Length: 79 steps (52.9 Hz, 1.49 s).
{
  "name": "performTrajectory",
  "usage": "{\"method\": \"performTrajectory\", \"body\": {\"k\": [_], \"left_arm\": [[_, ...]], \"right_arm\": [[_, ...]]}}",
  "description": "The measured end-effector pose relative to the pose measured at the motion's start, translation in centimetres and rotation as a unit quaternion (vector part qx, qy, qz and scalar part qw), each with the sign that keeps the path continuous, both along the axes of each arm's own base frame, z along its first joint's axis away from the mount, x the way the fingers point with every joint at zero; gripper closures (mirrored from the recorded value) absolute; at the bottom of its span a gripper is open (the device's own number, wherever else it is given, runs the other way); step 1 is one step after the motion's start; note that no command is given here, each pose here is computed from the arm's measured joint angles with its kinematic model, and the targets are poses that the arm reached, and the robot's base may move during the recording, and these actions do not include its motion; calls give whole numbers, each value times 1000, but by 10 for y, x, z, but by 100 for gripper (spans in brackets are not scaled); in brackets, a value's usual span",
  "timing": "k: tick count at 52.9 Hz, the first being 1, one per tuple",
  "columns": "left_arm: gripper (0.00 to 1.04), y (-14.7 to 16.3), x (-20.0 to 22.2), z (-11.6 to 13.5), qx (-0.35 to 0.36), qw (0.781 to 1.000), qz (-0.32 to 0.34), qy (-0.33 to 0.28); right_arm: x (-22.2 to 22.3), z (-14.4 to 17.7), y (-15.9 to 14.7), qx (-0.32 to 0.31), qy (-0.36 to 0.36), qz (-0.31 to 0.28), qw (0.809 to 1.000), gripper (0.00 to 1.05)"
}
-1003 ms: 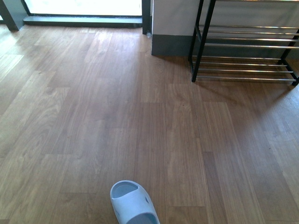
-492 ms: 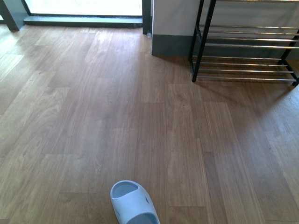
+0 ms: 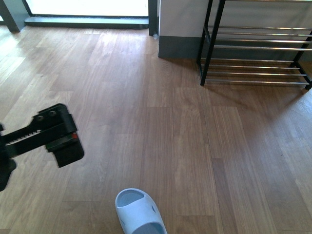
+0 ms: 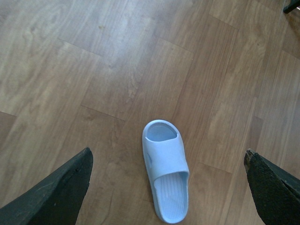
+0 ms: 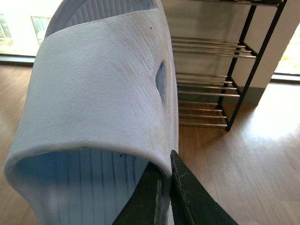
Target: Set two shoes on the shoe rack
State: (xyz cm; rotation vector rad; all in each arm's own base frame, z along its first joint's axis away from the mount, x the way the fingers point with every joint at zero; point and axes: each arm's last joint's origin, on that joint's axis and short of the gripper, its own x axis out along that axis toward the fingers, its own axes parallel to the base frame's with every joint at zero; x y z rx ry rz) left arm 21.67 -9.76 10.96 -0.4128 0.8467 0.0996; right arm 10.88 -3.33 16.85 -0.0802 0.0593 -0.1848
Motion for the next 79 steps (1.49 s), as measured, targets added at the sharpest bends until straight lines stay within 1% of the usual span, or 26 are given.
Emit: {"method": "performTrajectory", "body": {"k": [9, 18, 22, 27, 33, 39, 46, 51, 57, 66, 77, 79], "left_arm": [[9, -13, 23, -26, -14, 999, -18, 31], [9, -24, 36, -64, -43, 995, -34, 80], [9, -30, 41, -80, -51, 992, -47, 106], [9, -43, 48, -103, -63, 983, -83, 150], [9, -53, 52, -119, -77, 974, -111, 179], [9, -58, 55, -131, -80, 970, -121, 195], [9, -59, 60, -160, -59, 963, -119, 234], [9, -60, 66, -174, -46, 958, -114, 259], [9, -61, 73, -184, -42, 955, -115, 269], [9, -65, 80, -206, -38, 945, -120, 300], [9, -72, 86, -219, -42, 935, -138, 325], [9, -74, 87, -221, -51, 933, -143, 327]], "right_arm": [[0, 0, 0, 0, 0, 0, 1000, 103], [0, 0, 0, 0, 0, 0, 1000, 103], [0, 0, 0, 0, 0, 0, 1000, 103], [0, 0, 0, 0, 0, 0, 1000, 103], [0, 0, 0, 0, 0, 0, 1000, 103], [0, 0, 0, 0, 0, 0, 1000, 103], [0, 0, 0, 0, 0, 0, 1000, 103], [0, 0, 0, 0, 0, 0, 1000, 103], [0, 0, 0, 0, 0, 0, 1000, 103], [0, 0, 0, 0, 0, 0, 1000, 103], [0, 0, 0, 0, 0, 0, 1000, 103], [0, 0, 0, 0, 0, 0, 1000, 103]]}}
